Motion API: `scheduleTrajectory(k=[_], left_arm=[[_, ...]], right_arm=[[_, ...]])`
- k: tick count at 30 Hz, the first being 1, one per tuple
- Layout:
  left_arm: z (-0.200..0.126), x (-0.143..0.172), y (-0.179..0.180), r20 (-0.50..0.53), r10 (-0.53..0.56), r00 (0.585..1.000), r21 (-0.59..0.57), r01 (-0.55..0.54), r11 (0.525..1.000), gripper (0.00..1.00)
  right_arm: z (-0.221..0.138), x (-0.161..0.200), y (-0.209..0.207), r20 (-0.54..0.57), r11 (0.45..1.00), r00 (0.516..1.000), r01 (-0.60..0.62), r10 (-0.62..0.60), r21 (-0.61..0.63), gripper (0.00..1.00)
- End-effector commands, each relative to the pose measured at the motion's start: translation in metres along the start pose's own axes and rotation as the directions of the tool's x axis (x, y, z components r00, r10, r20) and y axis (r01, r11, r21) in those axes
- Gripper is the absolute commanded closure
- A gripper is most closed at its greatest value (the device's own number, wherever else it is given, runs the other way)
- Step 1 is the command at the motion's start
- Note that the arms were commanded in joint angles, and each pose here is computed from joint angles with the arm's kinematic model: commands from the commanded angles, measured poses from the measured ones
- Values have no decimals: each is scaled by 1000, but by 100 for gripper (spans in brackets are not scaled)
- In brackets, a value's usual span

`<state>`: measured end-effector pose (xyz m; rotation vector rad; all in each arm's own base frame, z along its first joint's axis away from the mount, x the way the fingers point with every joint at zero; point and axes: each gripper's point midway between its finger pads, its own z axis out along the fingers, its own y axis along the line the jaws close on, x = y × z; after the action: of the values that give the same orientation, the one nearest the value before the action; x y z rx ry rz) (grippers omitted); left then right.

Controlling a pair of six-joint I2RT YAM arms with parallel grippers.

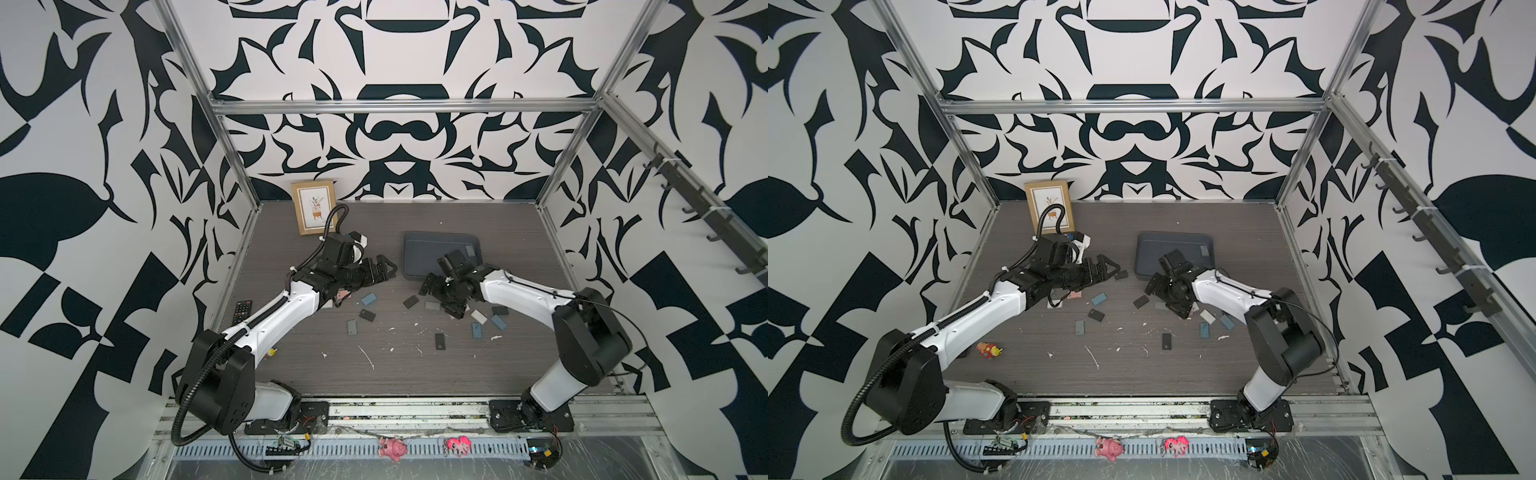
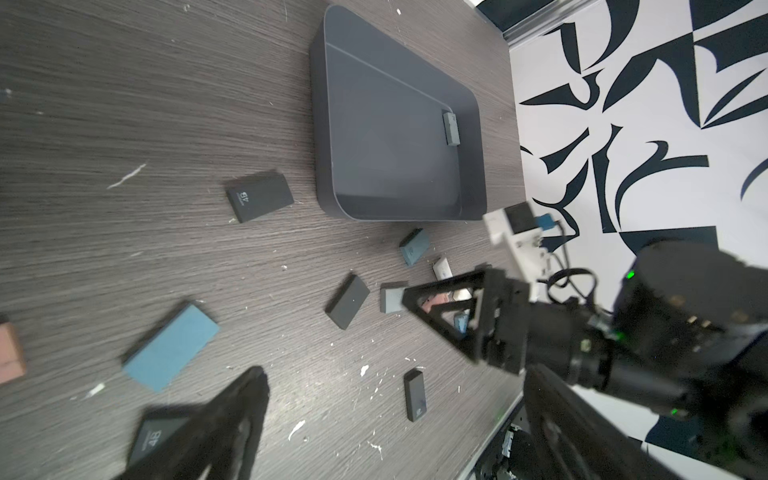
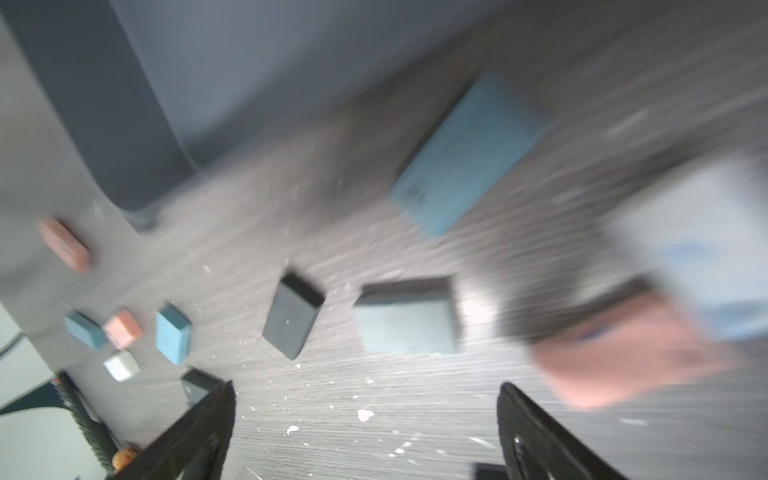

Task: Put the eraser in the storage box
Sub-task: Move the eraser to the center of the board, then pick up the eraser from the center of the board.

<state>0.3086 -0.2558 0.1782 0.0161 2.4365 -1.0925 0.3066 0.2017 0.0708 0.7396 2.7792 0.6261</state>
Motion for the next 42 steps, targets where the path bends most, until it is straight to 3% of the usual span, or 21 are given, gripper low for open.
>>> scheduleTrajectory(k=[1, 4, 10, 18, 23, 29, 32, 42], left_arm=[[5, 28, 0, -75, 7, 997, -16, -8, 1000, 1], [19, 49, -10, -122, 15, 992, -25, -18, 1000, 1], [48, 107, -32, -239, 112, 964, -125, -145, 981, 1], [82, 166, -40, -289, 73, 955, -339, -173, 925, 1], [100, 182, -35, -302, 74, 951, -504, -225, 834, 1], [118, 186, -31, -282, 42, 958, -550, -198, 812, 0], [124, 192, -27, -282, 21, 959, -566, -184, 803, 3], [142, 213, -15, -347, -17, 938, -583, -202, 787, 31]], right_arm=[[-38, -25, -30, 45, 999, 998, 38, -38, 11, 1], [-63, -54, -56, 98, 1000, 995, 9, -11, 15, 1], [-95, -89, -78, 166, 1000, 986, 2, 0, -10, 1], [-123, -121, -79, 255, 997, 964, 69, -76, 33, 1], [-127, -125, -71, 265, 995, 959, 99, -99, 13, 1], [-124, -125, -71, 269, 994, 957, 114, -108, -4, 1], [-121, -123, -72, 262, 993, 959, 118, -111, -13, 1], [-119, -122, -75, 257, 990, 959, 134, -119, -42, 1]])
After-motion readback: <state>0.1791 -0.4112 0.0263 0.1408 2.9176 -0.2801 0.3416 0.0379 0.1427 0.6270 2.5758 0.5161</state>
